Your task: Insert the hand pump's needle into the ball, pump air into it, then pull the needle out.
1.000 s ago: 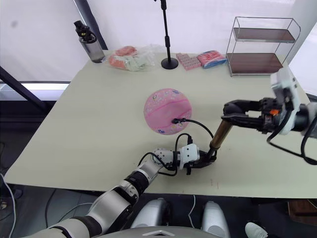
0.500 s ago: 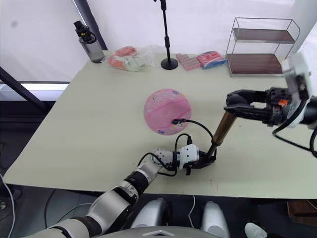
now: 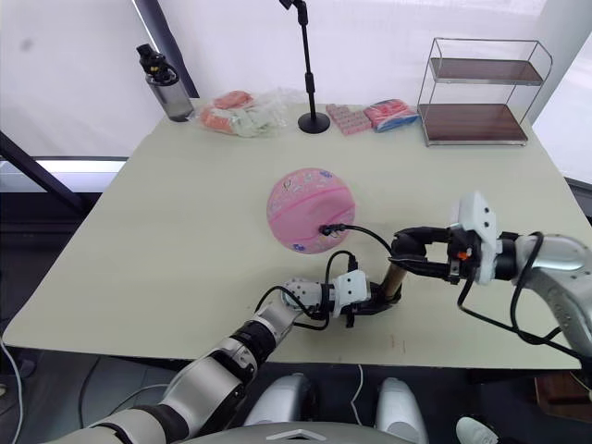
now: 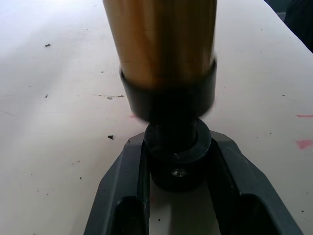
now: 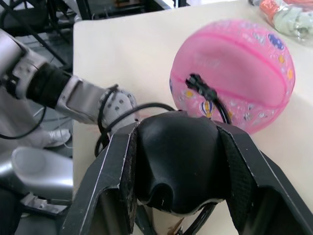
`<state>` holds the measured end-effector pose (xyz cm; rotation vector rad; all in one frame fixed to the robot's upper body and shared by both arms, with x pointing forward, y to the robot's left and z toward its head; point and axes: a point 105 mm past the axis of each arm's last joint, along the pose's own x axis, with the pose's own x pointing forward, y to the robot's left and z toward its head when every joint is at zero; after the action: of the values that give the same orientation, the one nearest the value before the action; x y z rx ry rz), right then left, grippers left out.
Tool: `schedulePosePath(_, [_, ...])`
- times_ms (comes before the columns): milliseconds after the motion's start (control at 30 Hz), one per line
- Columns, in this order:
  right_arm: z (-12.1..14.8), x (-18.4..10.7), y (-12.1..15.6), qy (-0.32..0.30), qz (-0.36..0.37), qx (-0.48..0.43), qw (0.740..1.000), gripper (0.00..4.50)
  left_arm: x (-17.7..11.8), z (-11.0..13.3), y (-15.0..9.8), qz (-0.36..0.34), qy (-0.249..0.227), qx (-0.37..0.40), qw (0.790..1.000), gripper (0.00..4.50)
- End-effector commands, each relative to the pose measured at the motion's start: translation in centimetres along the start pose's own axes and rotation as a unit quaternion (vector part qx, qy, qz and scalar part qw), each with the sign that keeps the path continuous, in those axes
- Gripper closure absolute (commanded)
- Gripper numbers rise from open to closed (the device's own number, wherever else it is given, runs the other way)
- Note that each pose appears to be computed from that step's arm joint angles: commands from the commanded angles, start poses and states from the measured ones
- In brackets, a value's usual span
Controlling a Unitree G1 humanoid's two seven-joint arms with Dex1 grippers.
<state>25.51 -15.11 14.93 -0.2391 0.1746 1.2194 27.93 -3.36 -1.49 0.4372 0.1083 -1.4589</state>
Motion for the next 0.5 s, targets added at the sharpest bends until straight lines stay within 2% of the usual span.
schedulePosePath(33, [-3.6,-0.2,-0.3,0.065,-0.024,0.025,0.997,2.79,-1.6,-6.0,-3.9,-0.042,0.102,-0.063,0.992,3.38])
schedulePosePath(333, [1.9,-2.9,-2.0,0.019,-0.038,-0.002,0.999,2.79,-1.3,-5.3,-4.1,-0.049,0.082,-0.063,0.993,3.38])
schedulePosePath(500, [6.9,-4.8,-2.6,-0.029,-0.047,-0.02,0.998,2.79,-1.2,-5.2,-4.1,-0.051,0.081,-0.062,0.993,3.38])
